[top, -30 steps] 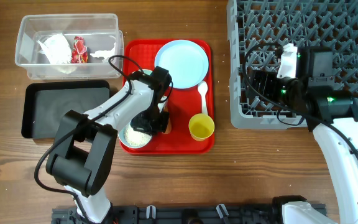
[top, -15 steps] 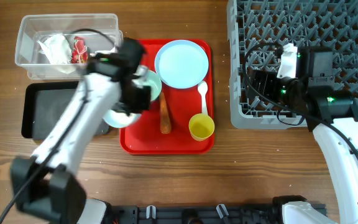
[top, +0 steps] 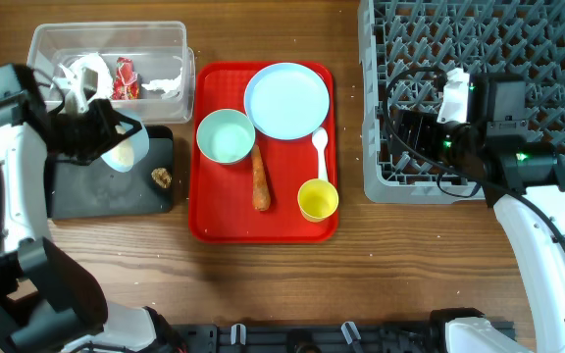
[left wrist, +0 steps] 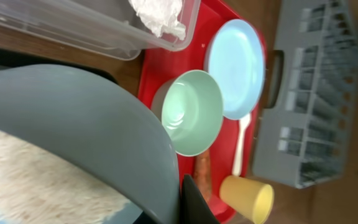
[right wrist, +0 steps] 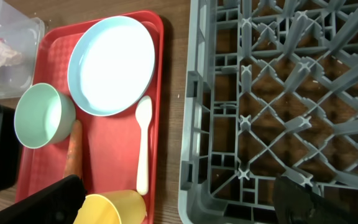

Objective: Sort waste into correct bins and load items into the dishwasher rack
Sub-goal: 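Tip the blue bowl over the black tray to pour out the rice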

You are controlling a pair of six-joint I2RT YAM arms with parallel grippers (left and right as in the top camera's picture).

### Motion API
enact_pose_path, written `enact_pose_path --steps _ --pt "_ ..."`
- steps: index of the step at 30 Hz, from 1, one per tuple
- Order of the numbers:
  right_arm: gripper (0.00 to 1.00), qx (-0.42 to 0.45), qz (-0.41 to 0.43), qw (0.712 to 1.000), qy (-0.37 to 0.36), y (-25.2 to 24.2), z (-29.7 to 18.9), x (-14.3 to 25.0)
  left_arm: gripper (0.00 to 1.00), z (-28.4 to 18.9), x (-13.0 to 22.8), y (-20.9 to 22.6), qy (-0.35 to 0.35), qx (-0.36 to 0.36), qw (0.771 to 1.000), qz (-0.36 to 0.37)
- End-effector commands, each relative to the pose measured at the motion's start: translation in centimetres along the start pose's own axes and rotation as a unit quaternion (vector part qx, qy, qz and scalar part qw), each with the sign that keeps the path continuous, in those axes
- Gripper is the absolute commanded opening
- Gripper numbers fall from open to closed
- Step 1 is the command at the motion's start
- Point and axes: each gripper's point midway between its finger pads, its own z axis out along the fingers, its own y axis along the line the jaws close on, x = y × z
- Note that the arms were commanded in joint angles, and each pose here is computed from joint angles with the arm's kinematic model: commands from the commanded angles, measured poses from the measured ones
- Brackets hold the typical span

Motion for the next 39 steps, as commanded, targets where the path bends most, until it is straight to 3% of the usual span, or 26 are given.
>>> enact_pose_path --steps 1,11,20,29,39 --pt "1.0 -0.006 0.005 1.0 0.0 0.4 -0.2 -0.4 0.04 0.5 0.3 0.8 -0.012 0.131 0.991 0.0" --pt "1.0 -0.005 0.007 1.0 0.006 0.3 -0.2 0.0 0.04 0.1 -0.6 6.0 -0.073 0.249 0.963 -0.072" --pt "1.0 -0.012 0.008 1.0 0.01 0.6 -0.2 0.1 0.04 -3.9 -2.3 4.3 -0.133 0.363 0.917 -0.095" --pt "1.0 -0.016 0.008 1.0 0.01 0.7 -0.2 0.1 0.04 -3.9 -2.3 4.3 -0.102 0.373 0.906 -0.171" --pt "1.0 -0.017 0.008 1.0 0.011 0.8 -0.2 0.1 0.04 -3.9 -2.1 4.2 -0.098 0.374 0.904 -0.181"
